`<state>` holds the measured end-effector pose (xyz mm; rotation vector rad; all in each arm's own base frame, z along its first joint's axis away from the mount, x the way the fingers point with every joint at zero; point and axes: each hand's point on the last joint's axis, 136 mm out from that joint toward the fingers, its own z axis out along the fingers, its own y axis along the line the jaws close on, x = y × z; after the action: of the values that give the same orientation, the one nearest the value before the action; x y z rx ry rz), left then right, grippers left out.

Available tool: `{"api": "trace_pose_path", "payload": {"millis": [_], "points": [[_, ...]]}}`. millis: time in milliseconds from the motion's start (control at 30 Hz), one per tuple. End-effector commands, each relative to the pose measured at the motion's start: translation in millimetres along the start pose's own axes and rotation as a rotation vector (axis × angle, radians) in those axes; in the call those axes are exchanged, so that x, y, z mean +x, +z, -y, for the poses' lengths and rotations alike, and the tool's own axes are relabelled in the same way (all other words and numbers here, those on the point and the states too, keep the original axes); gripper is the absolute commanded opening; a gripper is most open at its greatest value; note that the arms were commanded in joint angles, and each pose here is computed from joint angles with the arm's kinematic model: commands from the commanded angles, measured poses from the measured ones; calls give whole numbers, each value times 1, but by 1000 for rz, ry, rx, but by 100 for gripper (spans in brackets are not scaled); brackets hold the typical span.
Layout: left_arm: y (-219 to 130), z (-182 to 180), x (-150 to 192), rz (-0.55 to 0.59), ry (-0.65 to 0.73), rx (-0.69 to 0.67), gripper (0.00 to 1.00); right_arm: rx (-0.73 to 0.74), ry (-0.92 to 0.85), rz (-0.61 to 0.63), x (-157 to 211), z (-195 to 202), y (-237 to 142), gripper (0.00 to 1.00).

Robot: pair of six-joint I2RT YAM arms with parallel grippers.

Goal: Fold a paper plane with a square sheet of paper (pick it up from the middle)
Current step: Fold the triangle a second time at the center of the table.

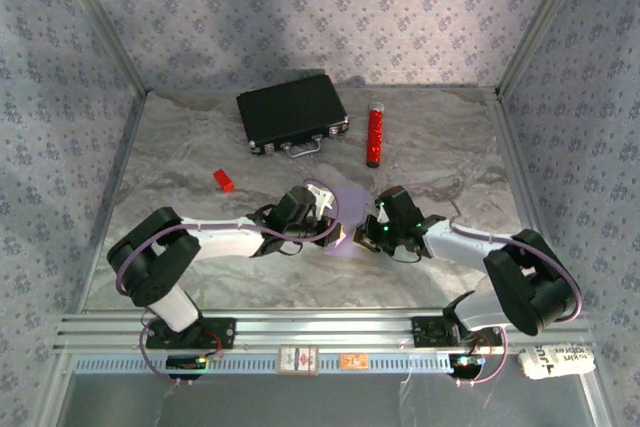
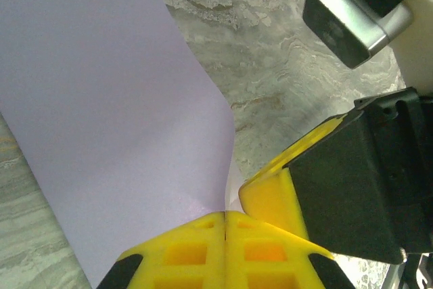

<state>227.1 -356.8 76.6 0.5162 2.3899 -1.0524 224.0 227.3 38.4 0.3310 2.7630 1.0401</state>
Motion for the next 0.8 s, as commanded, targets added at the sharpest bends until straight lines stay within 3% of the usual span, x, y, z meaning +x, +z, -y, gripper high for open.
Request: {"api": "trace_pose_path", "payload": {"millis": [0, 300, 767], "points": [[1, -2, 1, -1, 11, 9, 0, 77, 6, -19, 7, 17, 8, 5], [7, 1, 2, -16, -22, 33, 0, 208, -27, -60, 14, 50, 4, 3], [23, 9, -4, -2, -79, 70, 0, 174, -69, -77, -1, 48, -16, 6]]}}
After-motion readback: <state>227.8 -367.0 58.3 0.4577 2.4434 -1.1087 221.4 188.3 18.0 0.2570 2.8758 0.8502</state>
